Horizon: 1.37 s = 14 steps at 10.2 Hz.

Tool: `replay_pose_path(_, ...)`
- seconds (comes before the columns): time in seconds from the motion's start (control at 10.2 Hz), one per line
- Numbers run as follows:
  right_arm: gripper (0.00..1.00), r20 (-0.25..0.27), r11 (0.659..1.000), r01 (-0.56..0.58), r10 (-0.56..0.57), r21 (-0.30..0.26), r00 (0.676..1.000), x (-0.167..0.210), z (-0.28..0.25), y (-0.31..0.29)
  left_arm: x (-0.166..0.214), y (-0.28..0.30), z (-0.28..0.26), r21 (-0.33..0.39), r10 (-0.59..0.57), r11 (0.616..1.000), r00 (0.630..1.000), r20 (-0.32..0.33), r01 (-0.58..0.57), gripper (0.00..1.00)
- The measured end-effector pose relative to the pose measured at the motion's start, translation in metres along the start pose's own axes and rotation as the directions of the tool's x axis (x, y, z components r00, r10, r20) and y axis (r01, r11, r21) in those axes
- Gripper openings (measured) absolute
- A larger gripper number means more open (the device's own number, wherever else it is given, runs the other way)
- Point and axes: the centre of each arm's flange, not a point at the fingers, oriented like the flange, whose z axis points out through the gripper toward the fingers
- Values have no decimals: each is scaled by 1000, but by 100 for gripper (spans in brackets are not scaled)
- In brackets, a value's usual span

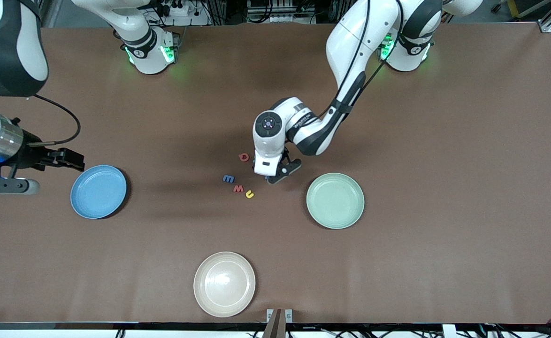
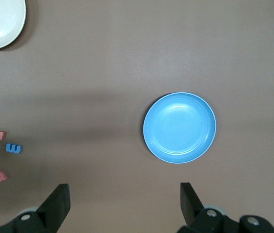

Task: Sort upper and lower case letters into plates
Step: 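Drop the H into the green plate while the right gripper nears the blue plate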

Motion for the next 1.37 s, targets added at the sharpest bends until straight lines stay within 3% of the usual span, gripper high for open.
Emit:
replay_pose_path(0.49,100,30,1000,25,-25,-3,999,11,27,-16,79,-27,-39,88,82,992,996,44,-86,33)
replay_pose_path(0.98,100,38,999,41,-41,-2,998,15,37,-28,199,-79,-58,97,215,969,970,114,-227,33)
replay_pose_path(1.37,100,33,1000,23,-23,-6,999,21,53,-65,209,-85,-56,94,243,962,962,122,-255,33)
